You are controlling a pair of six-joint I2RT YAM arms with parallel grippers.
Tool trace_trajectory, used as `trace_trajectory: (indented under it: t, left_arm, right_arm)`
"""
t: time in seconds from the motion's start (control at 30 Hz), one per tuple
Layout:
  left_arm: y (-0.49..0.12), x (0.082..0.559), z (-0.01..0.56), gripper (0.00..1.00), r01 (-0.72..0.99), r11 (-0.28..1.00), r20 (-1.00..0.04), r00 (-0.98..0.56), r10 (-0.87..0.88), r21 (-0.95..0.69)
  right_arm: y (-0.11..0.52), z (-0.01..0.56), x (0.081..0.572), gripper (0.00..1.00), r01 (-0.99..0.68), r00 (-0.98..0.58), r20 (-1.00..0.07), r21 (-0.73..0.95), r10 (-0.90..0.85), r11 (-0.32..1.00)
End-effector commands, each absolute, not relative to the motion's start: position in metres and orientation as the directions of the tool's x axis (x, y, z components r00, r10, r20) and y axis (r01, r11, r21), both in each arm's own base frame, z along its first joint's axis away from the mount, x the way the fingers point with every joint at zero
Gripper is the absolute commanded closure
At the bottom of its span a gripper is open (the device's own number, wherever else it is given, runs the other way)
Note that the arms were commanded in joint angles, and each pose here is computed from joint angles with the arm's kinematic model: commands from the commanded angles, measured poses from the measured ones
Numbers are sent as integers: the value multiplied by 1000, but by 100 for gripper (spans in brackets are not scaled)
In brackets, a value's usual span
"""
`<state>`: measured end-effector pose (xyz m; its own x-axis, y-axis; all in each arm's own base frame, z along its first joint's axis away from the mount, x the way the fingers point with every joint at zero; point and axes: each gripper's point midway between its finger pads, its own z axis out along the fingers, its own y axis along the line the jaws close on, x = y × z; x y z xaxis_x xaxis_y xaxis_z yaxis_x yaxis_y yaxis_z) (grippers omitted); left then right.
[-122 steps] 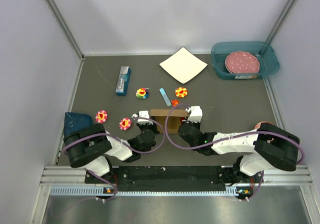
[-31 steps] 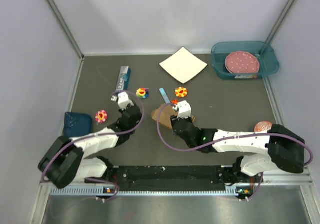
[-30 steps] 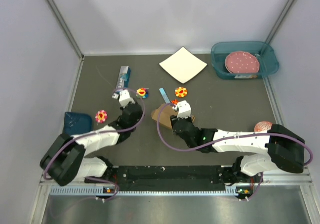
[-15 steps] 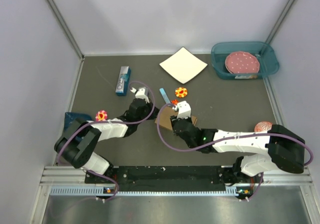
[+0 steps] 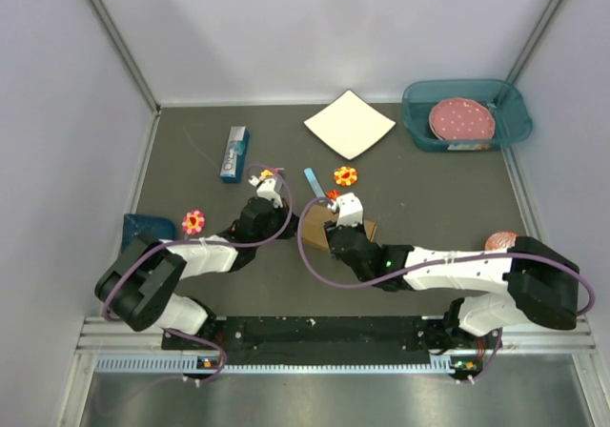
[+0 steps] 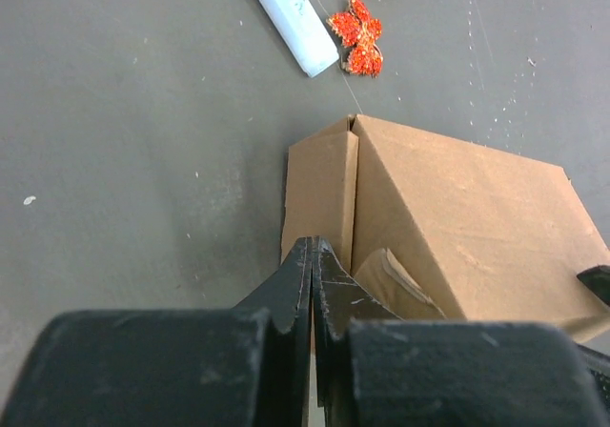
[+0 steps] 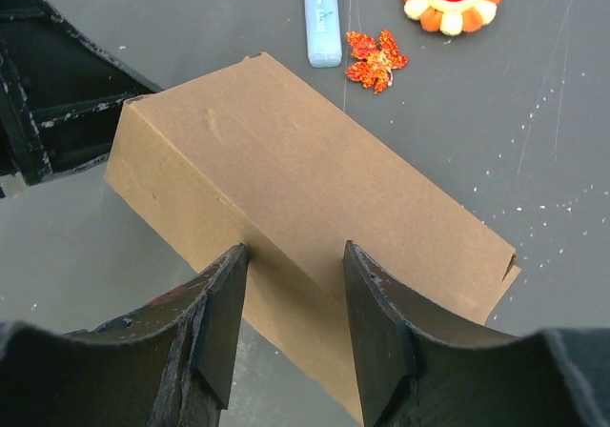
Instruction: Fold the paper box
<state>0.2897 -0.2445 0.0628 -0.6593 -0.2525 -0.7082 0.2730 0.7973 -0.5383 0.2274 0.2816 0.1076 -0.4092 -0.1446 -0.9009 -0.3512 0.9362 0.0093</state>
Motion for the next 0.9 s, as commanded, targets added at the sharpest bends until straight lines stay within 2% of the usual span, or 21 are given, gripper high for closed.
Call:
trace_trajectory:
  t: [0.0, 0.4, 0.6, 0.87]
  left_arm:
    - [-250, 282, 76, 100, 317, 772, -732, -628, -264, -551]
    - [-249, 267, 73, 100, 279, 784, -732, -611, -300, -554]
    - [-251, 264, 74, 100, 277, 776, -728, -610, -313, -566]
    - [-252, 259, 71, 100, 284, 777, -729, -613, -304, -562]
  right_arm:
    - [290, 136, 237, 54, -345, -386, -918, 55, -88, 937]
    - [319, 185, 257, 53, -393, -348, -935, 78, -70, 916]
    - [342, 167, 259, 53, -446, -388, -912, 61, -131, 893]
    - [333, 109, 248, 56, -463, -490, -835, 5, -251, 886]
